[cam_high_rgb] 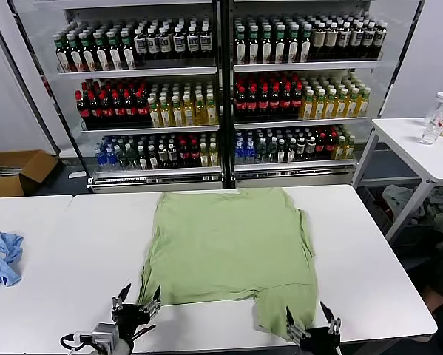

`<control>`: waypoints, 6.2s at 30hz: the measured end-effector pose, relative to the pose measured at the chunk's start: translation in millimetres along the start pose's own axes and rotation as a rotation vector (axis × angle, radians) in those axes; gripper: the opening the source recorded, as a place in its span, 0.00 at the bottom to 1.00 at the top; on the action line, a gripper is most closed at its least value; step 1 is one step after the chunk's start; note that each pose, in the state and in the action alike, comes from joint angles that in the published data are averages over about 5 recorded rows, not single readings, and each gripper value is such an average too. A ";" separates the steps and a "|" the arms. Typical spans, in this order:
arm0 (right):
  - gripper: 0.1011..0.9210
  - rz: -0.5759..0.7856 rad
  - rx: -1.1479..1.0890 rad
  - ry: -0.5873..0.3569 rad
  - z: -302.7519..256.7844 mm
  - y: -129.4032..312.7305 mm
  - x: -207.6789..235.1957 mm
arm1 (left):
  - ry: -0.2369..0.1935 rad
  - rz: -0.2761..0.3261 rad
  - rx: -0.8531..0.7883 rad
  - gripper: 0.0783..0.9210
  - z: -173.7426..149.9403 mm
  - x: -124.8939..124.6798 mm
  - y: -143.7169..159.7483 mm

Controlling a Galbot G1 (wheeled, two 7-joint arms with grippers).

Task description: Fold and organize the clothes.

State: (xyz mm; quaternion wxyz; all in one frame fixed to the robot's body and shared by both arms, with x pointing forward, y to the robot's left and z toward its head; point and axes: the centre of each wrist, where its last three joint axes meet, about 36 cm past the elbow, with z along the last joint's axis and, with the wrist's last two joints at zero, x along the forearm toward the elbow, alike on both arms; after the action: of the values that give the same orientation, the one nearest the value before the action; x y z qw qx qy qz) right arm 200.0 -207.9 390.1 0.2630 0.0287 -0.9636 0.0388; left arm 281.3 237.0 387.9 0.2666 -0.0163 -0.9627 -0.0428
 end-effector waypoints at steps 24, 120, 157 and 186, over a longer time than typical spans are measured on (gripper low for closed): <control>0.08 -0.043 -0.052 -0.042 -3.3 -9.0 -3.5 | 0.034 0.044 0.071 0.01 1.8 -3.1 11.1; 0.06 -0.074 0.025 -0.111 -78.8 -65.3 -161.7 | -0.024 0.093 0.220 0.04 -52.7 -131.3 53.7; 0.38 -0.082 0.223 -0.175 -75.3 -74.8 -26.3 | -0.029 0.029 0.159 0.32 -31.1 53.2 41.5; 0.88 -0.098 0.088 -0.191 -203.7 -48.0 -234.8 | -0.123 0.016 0.074 0.88 -109.1 -130.6 73.6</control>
State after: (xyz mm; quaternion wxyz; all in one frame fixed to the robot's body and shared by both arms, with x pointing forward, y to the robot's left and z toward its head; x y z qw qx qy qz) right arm 508.4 -229.2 448.3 0.1702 0.0907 -0.9791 0.0651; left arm 453.0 299.3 419.3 0.2077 -0.0169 -0.9780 -0.0041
